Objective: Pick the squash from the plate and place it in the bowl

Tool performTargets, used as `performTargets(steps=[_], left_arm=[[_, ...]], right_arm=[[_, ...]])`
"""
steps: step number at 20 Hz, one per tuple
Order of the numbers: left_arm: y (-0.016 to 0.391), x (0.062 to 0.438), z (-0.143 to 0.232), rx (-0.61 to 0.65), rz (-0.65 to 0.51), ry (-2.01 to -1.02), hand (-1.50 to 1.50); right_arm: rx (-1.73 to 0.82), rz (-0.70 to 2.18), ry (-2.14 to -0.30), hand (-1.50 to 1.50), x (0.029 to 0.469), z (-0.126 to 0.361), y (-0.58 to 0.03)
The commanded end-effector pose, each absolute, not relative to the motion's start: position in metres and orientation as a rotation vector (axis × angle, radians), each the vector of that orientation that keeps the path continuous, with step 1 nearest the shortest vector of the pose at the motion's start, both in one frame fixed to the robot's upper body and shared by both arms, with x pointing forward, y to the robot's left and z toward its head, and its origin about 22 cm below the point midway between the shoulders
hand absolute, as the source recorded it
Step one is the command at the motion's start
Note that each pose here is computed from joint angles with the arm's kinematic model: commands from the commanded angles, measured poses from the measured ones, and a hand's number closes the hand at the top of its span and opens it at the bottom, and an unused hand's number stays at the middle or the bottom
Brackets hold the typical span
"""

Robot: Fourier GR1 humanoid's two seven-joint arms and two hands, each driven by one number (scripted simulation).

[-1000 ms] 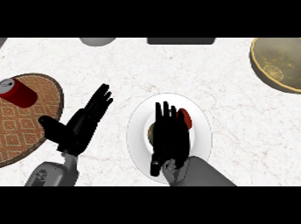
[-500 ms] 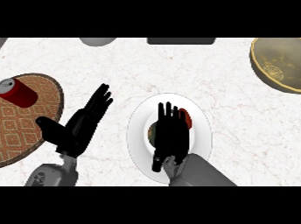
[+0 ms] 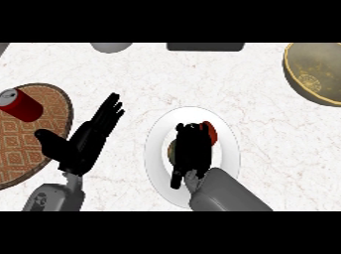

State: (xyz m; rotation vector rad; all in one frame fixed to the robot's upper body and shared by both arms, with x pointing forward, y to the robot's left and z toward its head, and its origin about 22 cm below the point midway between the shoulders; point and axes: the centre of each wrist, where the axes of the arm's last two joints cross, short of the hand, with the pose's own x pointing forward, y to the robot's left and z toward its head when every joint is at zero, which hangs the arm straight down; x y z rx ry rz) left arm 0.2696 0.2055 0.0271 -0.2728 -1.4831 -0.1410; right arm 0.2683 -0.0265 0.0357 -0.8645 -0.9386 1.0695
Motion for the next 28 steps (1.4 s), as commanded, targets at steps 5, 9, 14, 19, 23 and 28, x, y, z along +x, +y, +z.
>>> performTargets(steps=[5,9,14,19,23,28], left_arm=[[0.194,0.262,0.037,-0.276,-0.117,-1.502,0.00],[0.195,0.274,0.012,-0.301,-0.131,-1.468,0.00],[0.175,0.262,0.030,-0.281,-0.153,-1.482,0.00],[0.201,0.253,0.019,-0.257,-0.134,-1.489,0.00],[0.210,0.257,0.031,-0.260,-0.123,-1.480,0.00],[0.196,0.258,0.021,-0.251,-0.142,-1.493,0.00]], right_arm=[[-0.916,1.073,-0.938,1.50,0.266,0.022,-0.041],[-0.912,1.067,-0.952,1.50,0.284,0.016,-0.018],[-0.982,1.090,-0.970,1.50,0.277,0.018,-0.007],[-0.798,1.382,-1.017,1.50,0.263,0.008,-0.151],[-0.893,1.446,-1.027,1.50,0.275,0.043,-0.228],[-1.002,1.316,-1.178,1.50,0.260,0.109,-0.242]])
